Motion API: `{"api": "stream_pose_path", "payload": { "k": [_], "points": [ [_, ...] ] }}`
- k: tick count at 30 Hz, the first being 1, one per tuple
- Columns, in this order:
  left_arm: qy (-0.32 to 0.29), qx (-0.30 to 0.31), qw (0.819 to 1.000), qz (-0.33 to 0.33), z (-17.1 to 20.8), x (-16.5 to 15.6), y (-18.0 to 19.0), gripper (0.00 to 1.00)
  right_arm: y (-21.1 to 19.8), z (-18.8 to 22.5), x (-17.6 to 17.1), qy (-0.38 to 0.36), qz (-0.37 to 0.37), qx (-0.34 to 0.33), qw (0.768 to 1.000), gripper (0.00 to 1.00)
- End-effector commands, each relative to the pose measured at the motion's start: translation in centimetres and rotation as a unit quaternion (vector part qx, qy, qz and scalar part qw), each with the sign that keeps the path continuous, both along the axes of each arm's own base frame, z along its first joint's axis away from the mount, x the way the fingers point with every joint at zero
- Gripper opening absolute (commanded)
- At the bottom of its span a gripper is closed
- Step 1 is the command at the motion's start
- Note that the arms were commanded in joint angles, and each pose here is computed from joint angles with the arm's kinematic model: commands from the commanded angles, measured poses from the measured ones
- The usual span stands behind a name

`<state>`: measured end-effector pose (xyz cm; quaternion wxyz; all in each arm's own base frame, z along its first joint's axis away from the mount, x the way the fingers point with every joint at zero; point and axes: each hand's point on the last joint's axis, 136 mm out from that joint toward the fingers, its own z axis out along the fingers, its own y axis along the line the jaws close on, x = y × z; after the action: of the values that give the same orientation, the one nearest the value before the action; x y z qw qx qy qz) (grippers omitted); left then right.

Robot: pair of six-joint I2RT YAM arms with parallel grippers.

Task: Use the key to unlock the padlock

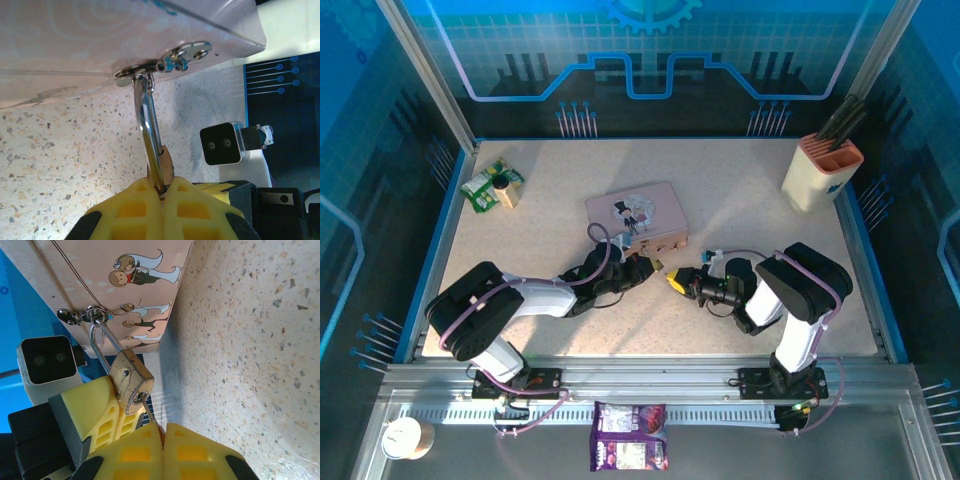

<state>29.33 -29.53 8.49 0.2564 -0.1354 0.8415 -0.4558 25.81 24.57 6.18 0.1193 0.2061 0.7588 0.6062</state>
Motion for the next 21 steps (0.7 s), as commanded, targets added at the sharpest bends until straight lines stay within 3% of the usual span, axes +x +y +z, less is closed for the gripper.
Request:
{"api": "stream_pose_path", "payload": {
  "k": [1, 21],
  "points": [
    [-0.071, -0.057, 0.996, -0.017, 5.5, 1.0, -2.0, 0.0, -0.2, 0.9, 0.4, -0.012, 0.0, 0.014, 1.0, 0.0],
    [-0.078, -0.07, 0.994, -0.026, 6.2, 0.6, -3.1, 0.0, 0.0, 1.9, 1.1, -0.022, -0.001, 0.025, 0.999, 0.0]
  ]
}}
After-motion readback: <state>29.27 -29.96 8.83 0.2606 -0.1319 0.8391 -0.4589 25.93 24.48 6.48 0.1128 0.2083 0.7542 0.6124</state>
